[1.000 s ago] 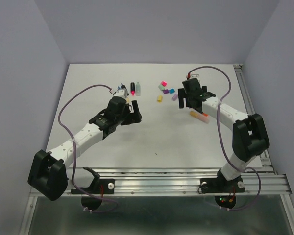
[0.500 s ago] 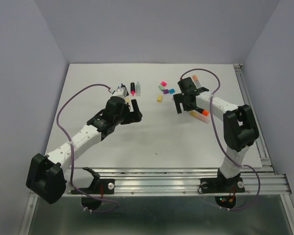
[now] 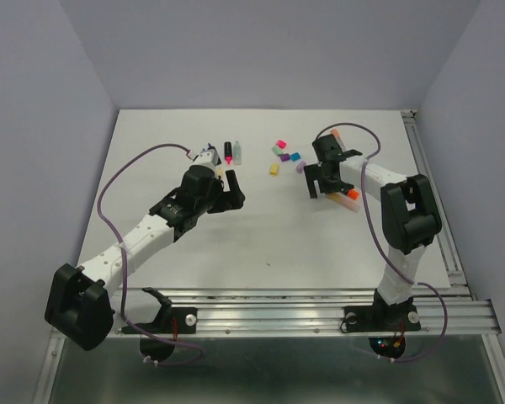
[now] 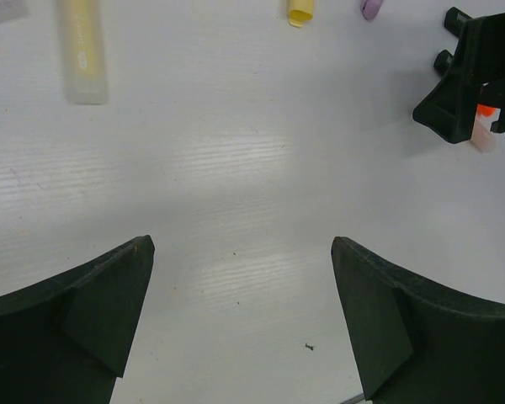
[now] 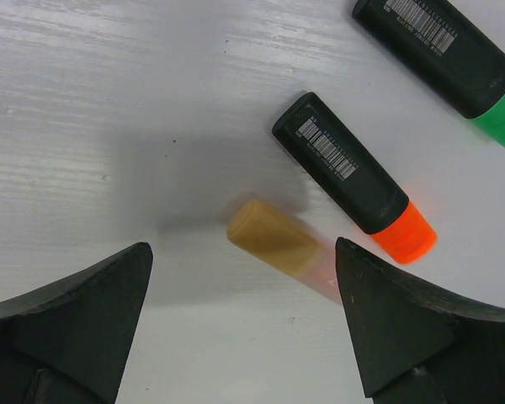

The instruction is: Open the pen caps

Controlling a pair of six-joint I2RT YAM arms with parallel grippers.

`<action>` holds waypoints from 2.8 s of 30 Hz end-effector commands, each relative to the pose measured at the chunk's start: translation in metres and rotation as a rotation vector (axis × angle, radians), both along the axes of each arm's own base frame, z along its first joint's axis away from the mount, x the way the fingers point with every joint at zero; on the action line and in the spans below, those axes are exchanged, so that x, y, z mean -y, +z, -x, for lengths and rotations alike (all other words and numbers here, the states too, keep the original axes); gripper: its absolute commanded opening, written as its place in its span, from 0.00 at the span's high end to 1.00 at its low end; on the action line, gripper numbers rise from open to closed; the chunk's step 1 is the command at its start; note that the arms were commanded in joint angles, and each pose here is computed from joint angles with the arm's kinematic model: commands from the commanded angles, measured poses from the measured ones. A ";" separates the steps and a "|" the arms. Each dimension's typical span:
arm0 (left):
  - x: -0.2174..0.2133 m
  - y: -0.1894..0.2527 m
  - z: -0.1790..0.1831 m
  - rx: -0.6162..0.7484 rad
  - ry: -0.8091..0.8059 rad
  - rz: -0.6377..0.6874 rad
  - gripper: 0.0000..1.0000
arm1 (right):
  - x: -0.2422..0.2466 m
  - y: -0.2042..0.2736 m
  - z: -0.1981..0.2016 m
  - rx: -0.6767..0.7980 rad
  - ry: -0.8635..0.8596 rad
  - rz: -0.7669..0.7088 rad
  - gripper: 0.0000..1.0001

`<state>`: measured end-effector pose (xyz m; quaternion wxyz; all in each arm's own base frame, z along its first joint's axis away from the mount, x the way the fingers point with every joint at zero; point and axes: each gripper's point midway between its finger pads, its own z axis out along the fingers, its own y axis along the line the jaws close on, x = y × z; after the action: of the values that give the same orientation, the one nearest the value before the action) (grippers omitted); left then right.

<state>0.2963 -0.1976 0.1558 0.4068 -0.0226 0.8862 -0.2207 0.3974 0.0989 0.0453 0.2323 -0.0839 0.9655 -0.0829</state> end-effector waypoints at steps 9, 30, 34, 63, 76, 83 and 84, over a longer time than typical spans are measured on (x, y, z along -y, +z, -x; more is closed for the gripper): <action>-0.001 0.000 -0.004 0.028 -0.002 -0.011 0.01 | 0.001 -0.010 0.000 -0.032 -0.001 -0.052 0.14; 0.000 -0.001 -0.002 0.035 -0.014 -0.006 0.01 | 0.016 -0.029 0.023 -0.127 0.235 -0.023 0.23; 0.001 0.001 -0.002 0.037 -0.017 -0.004 0.01 | 0.018 -0.035 0.023 -0.151 0.218 -0.037 0.31; 0.001 0.004 -0.001 0.047 -0.020 0.007 0.01 | 0.022 -0.047 0.040 -0.220 0.198 -0.149 0.65; 0.033 0.025 0.021 0.093 -0.215 0.139 0.01 | -0.031 0.022 0.038 0.031 0.032 -0.524 0.99; 0.076 0.041 0.056 0.151 -0.393 0.241 0.01 | -0.092 0.066 0.069 0.226 -0.140 -0.746 0.99; 0.081 0.042 0.060 0.153 -0.414 0.248 0.01 | -0.096 0.069 0.072 0.237 -0.173 -0.773 0.99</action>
<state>0.2527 -0.2515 0.1734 0.4000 0.0795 0.8438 -0.3487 0.3172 0.1589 0.0829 0.2939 0.0013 0.9364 0.1917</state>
